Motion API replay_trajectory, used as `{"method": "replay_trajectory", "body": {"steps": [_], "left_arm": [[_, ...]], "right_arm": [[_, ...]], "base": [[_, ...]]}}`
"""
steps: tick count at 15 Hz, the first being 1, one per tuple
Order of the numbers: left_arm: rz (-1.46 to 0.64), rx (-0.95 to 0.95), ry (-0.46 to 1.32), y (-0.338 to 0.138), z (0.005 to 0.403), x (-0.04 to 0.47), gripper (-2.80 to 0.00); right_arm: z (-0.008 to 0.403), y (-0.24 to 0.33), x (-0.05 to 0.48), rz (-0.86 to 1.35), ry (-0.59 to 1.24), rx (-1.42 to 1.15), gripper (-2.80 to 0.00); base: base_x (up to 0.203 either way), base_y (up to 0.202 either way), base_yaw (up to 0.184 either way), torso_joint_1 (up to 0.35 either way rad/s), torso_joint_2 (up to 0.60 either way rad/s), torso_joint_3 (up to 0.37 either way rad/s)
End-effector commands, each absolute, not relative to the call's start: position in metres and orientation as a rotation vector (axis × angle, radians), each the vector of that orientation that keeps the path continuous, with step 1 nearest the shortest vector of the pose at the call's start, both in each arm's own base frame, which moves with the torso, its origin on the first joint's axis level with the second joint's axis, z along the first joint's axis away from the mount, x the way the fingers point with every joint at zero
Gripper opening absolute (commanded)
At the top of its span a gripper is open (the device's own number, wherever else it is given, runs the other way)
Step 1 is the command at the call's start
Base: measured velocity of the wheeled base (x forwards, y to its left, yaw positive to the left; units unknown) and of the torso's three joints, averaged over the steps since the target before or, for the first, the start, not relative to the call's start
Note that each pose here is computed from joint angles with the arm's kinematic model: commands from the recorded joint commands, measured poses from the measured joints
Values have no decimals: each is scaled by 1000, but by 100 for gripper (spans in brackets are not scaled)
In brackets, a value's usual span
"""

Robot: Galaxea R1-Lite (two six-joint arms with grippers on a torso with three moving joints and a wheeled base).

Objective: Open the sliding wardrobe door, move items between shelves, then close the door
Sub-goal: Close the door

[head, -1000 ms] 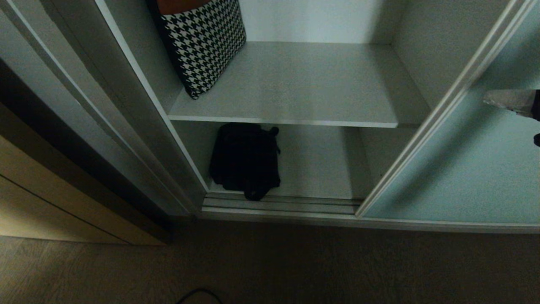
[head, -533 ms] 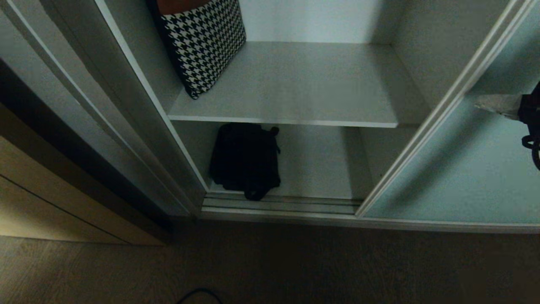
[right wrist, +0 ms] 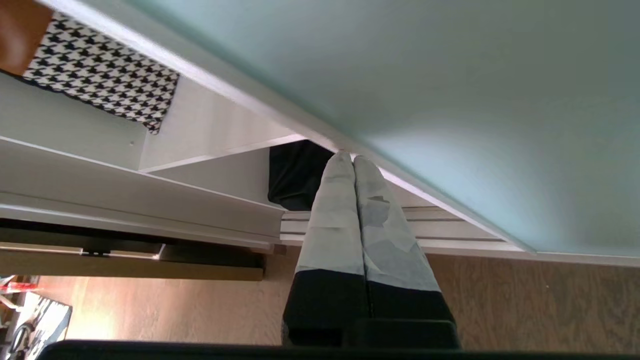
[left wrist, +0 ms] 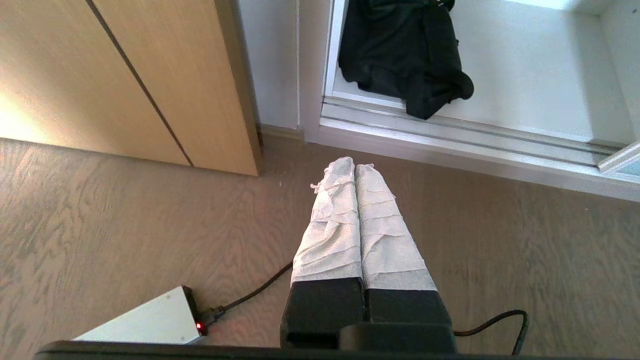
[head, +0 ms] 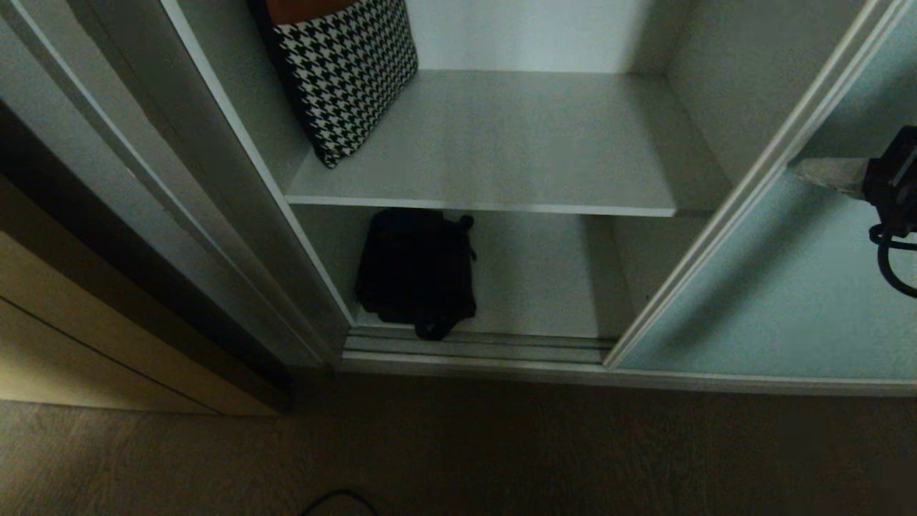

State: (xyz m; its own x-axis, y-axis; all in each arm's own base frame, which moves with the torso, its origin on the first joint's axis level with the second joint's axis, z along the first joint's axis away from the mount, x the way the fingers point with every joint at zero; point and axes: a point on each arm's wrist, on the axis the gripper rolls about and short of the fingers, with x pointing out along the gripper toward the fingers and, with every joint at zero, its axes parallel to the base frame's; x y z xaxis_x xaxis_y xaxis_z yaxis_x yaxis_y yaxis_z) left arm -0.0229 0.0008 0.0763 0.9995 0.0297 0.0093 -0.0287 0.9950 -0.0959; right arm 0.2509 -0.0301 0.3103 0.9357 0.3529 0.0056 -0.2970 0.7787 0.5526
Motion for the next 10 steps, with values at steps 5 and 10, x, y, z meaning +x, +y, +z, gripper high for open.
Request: {"method": "replay_trajectory", "body": {"steps": [5, 10], "left_arm": [[30, -97, -8, 1, 76, -23, -280], [30, -97, -8, 1, 76, -23, -280]], "right_arm": [[306, -25, 257, 377, 121, 581, -280], [305, -24, 269, 390, 105, 570, -280]], "base": [[0, 0, 0, 0, 0, 0], [0, 0, 0, 0, 0, 0]]}}
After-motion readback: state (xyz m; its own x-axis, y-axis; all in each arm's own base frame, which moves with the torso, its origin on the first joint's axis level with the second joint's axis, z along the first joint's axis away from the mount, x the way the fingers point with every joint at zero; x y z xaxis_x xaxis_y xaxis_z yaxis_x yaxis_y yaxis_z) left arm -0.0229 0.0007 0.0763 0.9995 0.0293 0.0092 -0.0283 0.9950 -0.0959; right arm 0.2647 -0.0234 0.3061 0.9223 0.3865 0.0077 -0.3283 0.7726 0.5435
